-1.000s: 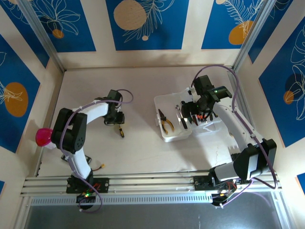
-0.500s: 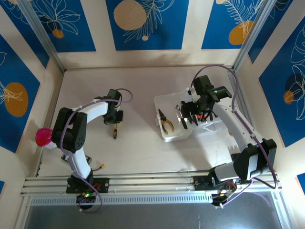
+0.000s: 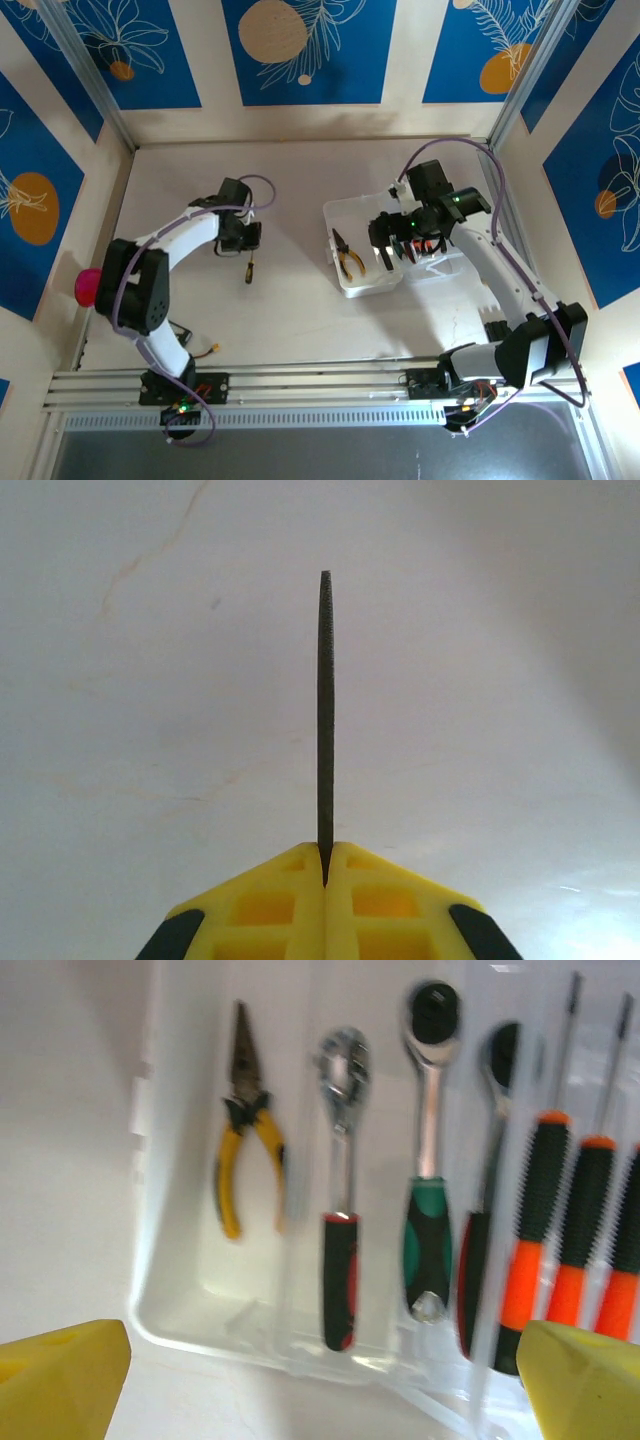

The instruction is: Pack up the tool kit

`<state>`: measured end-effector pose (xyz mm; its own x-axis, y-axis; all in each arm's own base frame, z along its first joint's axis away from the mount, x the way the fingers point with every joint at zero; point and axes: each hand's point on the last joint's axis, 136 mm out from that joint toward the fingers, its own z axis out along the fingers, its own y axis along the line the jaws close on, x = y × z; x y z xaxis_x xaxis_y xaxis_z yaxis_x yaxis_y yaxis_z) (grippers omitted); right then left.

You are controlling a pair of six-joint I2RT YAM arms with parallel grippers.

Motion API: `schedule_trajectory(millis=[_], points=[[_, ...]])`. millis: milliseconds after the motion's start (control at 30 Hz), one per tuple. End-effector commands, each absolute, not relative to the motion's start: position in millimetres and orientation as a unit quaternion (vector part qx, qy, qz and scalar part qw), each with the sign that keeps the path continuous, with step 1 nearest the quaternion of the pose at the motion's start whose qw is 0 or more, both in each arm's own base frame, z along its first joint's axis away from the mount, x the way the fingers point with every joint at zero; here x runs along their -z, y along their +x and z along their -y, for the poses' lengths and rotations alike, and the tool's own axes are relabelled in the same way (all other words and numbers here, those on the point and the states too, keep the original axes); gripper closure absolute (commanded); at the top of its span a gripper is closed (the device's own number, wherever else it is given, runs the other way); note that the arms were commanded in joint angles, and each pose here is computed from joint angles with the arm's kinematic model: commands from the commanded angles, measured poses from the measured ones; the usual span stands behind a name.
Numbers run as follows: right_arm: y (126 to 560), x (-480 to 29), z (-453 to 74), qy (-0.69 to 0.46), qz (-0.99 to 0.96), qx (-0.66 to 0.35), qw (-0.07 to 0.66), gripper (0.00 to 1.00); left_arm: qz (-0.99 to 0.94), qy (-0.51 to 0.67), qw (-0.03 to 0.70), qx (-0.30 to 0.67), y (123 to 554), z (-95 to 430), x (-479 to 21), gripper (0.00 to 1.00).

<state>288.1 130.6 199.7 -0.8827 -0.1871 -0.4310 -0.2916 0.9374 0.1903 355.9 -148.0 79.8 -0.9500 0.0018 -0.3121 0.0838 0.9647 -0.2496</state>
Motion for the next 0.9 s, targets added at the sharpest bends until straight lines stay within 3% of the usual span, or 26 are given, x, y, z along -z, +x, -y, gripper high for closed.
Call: schedule_trajectory(millis=[0, 400, 767, 867], points=[[283, -217, -169, -0.142, -0.937, -0.219, 0.233, 0.01, -0.951, 0.038, 0.210, 0.224, 364, 178, -149, 1.00], [288, -259, -275, -0.186, -0.835, -0.415, 0.309, 0.00, -0.840, 0.091, 0.303, 0.441, 356, 265, -290, 1.00], [300, -260, -323, -0.199, -0.807, -0.461, 0.311, 0.14, -0.806, 0.108, 0.308, 0.494, 344, 287, -318, 1.00], [301, -261, -333, -0.206, -0.804, -0.465, 0.307, 0.27, -0.802, 0.108, 0.310, 0.498, 343, 287, -320, 1.00]])
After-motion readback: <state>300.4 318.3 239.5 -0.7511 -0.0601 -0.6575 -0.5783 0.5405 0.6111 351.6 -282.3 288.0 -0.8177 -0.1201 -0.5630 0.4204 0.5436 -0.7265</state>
